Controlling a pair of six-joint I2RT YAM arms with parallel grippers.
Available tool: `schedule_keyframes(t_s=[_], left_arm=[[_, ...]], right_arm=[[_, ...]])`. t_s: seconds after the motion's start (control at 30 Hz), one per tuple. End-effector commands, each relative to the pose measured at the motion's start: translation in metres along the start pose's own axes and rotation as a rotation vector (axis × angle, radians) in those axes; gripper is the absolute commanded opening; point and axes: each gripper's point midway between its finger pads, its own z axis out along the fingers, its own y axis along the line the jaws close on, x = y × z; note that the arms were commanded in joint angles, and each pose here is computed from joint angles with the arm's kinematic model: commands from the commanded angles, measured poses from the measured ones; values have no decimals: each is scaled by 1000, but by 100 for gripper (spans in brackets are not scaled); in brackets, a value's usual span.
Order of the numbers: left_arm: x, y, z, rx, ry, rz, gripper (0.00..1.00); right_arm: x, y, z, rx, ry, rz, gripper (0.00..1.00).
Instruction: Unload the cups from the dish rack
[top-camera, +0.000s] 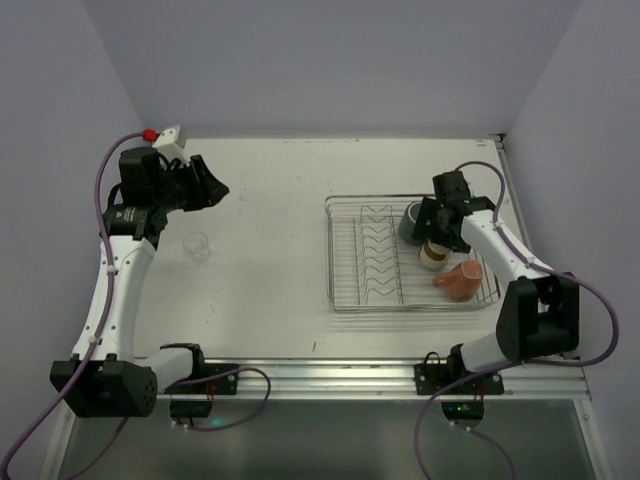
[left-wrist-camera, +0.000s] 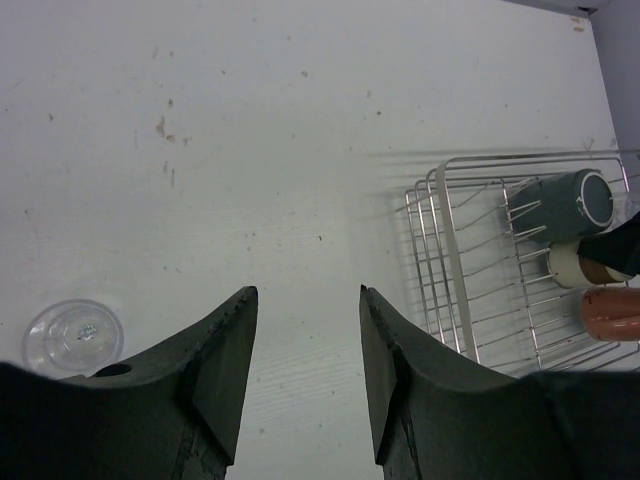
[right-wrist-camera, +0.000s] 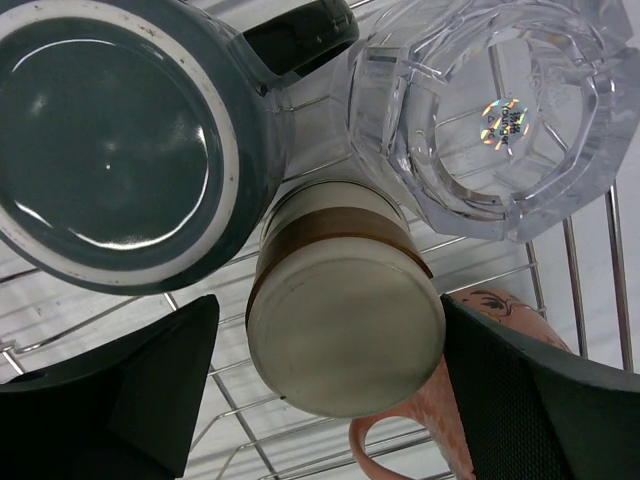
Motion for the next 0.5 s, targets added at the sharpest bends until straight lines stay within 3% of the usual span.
schedule_keyframes(t_s=[0.0, 0.17, 0.27, 0.3, 0.33, 0.47], left_arm=[[-6, -9, -2, 52, -21, -5, 49], [-5, -9, -2, 51, -20, 3, 50], [-3, -7, -1, 50, -14, 1, 50], [-2, -9, -1, 57, -11, 0, 50], [-1, -9, -1, 60, -7, -1, 50], [-1, -13, -2, 82, -5, -2, 50]], right_arm=[[-7, 3, 7, -4, -21, 3, 90], [-7, 2, 10, -1, -19, 4, 78], [-8, 3, 8, -4, -24, 5, 61], [-9, 3, 7, -4, -26, 5, 54], [-10, 2, 5, -5, -27, 7, 39], [-16, -3, -12, 6, -58, 21, 9]])
